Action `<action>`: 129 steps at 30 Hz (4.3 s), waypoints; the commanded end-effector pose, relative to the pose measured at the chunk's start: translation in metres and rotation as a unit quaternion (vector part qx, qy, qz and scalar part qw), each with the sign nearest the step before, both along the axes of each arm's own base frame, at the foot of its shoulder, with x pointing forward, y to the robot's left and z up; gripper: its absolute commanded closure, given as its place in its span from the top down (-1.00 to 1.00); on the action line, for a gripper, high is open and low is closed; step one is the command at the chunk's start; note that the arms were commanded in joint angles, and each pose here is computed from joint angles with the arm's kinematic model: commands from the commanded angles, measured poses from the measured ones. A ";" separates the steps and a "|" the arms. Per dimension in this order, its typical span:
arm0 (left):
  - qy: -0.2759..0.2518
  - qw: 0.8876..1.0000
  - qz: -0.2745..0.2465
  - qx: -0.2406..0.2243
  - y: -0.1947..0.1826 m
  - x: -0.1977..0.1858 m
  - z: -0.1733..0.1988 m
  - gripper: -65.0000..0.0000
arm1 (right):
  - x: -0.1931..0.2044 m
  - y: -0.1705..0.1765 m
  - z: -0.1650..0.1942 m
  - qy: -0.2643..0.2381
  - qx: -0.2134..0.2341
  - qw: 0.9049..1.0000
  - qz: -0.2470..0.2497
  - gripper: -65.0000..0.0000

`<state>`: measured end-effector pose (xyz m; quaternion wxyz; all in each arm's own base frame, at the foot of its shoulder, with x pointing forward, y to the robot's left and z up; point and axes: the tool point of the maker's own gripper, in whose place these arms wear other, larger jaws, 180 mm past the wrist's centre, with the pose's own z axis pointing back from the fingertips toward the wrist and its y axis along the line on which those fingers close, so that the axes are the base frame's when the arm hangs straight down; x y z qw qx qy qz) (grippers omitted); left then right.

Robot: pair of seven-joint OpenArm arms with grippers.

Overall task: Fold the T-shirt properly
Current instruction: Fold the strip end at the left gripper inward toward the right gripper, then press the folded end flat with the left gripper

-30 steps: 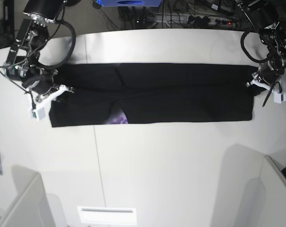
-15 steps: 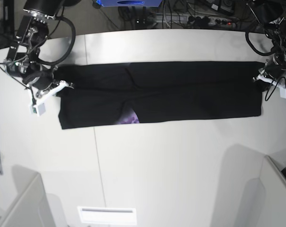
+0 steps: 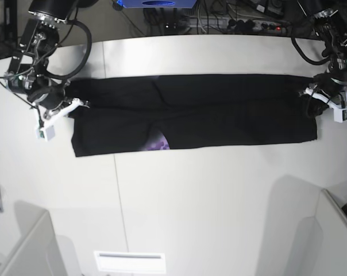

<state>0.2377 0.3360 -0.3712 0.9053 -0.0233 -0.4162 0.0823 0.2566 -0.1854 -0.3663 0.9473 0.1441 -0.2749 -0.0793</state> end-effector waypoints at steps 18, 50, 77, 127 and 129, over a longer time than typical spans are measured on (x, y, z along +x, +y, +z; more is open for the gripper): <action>-0.024 0.987 -0.146 0.063 -0.123 0.020 0.018 -1.00 | 0.010 -0.002 0.012 -0.026 -0.002 1.000 0.001 -1.00; -0.018 0.972 -0.230 -0.043 -0.259 0.021 0.002 -1.00 | 0.010 -0.002 0.011 -0.025 -0.002 1.000 0.001 -1.00; -0.020 0.961 -0.260 -0.090 -0.320 0.030 0.002 -1.00 | 0.009 -0.002 0.011 -0.024 -0.002 1.000 0.001 -1.00; -0.012 0.961 -0.259 -0.091 -0.320 0.037 -0.005 -1.00 | 0.010 0.000 0.011 -0.025 -0.002 1.000 0.004 -1.00; -0.012 0.961 -0.259 -0.091 -0.320 0.037 -0.005 -1.00 | 0.010 0.000 0.011 -0.025 -0.002 1.000 0.004 -1.00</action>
